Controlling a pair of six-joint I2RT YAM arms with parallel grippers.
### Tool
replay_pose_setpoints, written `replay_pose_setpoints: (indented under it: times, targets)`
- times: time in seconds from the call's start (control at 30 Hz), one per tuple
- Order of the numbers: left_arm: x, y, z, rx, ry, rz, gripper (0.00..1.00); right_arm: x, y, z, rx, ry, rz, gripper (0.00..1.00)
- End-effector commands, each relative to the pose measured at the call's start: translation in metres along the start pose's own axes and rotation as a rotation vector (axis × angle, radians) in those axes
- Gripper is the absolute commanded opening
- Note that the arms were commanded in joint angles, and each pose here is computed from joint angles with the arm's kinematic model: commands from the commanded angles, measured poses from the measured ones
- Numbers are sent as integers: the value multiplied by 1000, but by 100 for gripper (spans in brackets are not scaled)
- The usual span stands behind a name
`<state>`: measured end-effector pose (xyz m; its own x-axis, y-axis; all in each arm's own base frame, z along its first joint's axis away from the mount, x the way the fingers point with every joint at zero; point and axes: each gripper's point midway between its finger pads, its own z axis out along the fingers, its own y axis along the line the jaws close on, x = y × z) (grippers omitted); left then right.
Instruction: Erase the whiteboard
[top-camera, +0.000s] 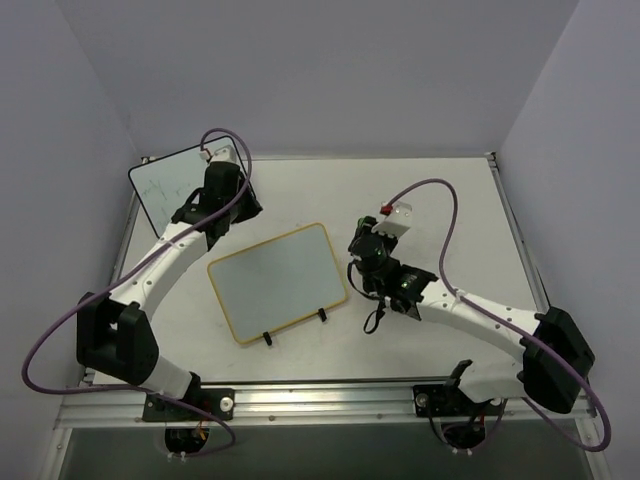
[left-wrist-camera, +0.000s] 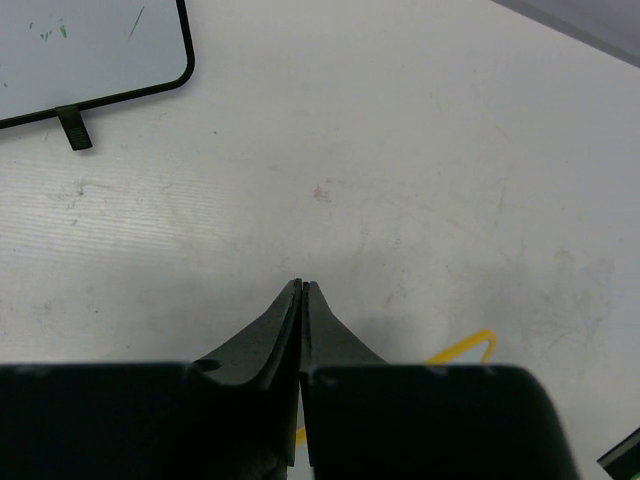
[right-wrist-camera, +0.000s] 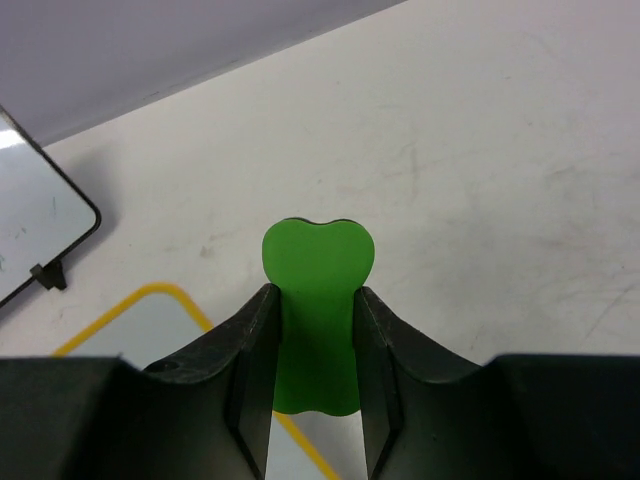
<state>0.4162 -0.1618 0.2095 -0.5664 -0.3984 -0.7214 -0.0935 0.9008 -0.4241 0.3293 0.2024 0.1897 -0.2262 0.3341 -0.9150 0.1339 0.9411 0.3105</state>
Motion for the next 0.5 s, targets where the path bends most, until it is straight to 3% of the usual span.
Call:
replay_pose_setpoints:
  times: [0.0,0.23,0.47]
  targets:
    - [-19,-14,-24,63,-53,-13,10,-6,-13,15,4,102,-34,0]
    - [-29,-19,-62,118,-94,-13,11,-5,-71,110,90,300,12,1]
    - [-32,-20,-92,158,-119,-13,13,12,-109,150,201,363,1,16]
